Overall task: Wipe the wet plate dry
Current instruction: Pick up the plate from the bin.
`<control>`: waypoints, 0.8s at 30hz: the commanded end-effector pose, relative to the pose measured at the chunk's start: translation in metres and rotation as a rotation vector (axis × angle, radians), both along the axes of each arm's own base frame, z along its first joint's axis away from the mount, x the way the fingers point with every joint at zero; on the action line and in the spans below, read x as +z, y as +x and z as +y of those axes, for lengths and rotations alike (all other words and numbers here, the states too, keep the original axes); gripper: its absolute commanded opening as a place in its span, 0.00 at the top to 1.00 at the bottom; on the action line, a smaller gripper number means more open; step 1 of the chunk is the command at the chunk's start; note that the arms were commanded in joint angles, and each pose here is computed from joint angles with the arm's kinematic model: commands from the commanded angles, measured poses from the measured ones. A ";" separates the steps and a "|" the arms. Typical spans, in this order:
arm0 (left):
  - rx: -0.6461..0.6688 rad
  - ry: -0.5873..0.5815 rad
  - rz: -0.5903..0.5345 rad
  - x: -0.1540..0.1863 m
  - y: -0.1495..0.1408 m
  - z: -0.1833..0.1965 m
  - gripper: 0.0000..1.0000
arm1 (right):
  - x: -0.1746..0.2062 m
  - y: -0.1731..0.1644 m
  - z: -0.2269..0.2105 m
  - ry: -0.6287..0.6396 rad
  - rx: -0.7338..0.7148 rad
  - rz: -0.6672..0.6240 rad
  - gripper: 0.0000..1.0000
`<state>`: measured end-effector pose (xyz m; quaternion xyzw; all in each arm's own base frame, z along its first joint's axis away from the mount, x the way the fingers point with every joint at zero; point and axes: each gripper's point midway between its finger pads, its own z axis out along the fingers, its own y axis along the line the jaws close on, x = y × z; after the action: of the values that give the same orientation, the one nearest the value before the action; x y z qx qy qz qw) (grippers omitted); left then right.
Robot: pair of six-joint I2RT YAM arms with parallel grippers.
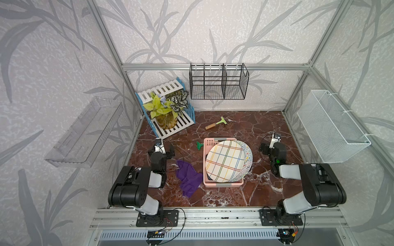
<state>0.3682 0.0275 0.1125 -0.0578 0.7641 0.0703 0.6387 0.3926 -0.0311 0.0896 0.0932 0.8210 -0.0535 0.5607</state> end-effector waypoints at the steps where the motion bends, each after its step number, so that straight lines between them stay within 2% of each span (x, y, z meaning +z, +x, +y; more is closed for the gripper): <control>1: 0.000 -0.004 -0.057 0.017 0.006 0.000 0.00 | 0.001 0.000 0.000 -0.011 0.000 0.000 0.01; 18: 0.001 -0.007 -0.055 0.017 0.006 0.000 0.00 | 0.002 0.000 -0.001 -0.012 -0.003 -0.006 0.01; 19: 0.001 -0.005 -0.055 0.017 0.006 0.000 0.00 | 0.010 0.001 -0.006 -0.021 -0.034 -0.033 0.01; 21: 0.019 0.016 -0.092 0.030 0.005 0.001 0.00 | 0.017 -0.012 -0.018 -0.049 -0.124 0.056 0.01; 22: 0.046 0.028 -0.075 0.039 0.007 0.001 0.00 | 0.030 -0.022 -0.023 0.001 -0.188 0.112 0.01; 24: 0.113 -0.060 0.022 0.058 0.012 -0.006 0.00 | 0.072 -0.035 -0.012 0.217 -0.230 0.186 0.01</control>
<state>0.3719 0.0221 0.1284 -0.0730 0.7720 0.0786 0.6265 0.3781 -0.0396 0.1126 0.1498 0.8510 -0.0641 0.4993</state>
